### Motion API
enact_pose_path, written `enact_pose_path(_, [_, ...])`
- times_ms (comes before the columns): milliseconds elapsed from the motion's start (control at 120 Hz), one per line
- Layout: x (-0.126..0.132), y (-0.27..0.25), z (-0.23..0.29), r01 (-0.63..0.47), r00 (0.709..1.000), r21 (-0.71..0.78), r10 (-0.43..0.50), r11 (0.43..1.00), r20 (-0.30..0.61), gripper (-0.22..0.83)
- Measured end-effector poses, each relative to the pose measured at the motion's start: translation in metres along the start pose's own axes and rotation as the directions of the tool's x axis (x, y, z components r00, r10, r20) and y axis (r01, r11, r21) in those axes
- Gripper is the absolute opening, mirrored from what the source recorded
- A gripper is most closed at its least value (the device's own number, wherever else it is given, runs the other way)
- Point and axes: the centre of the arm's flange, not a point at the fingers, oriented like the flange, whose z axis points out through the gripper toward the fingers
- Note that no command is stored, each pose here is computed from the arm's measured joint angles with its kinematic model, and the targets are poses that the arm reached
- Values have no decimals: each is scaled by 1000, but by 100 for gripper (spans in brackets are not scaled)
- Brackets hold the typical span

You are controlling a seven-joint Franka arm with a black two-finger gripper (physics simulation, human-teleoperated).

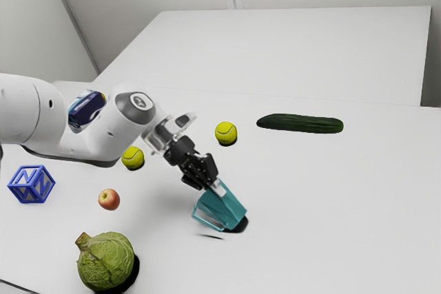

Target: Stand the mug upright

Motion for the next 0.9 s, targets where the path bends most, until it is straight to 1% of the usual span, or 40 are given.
enact_pose_path(242, [0,3,-1,14,1000,3,-14,1000,-2,-15])
enact_pose_path(325, [-1,11,-7,5,1000,11,-4,1000,-14,-16])
enact_pose_path(442, [-6,35,-23,-61,998,96,64,994,-28,-16])
enact_pose_path(533, [-11,48,-29,-115,993,212,117,970,3,-16])
enact_pose_path(633, [-11,57,-32,-180,984,378,170,908,58,-17])
enact_pose_path(750, [-4,69,-36,-257,966,555,234,791,114,-17])
enact_pose_path(900, [5,76,-38,-307,948,706,273,638,165,-17])
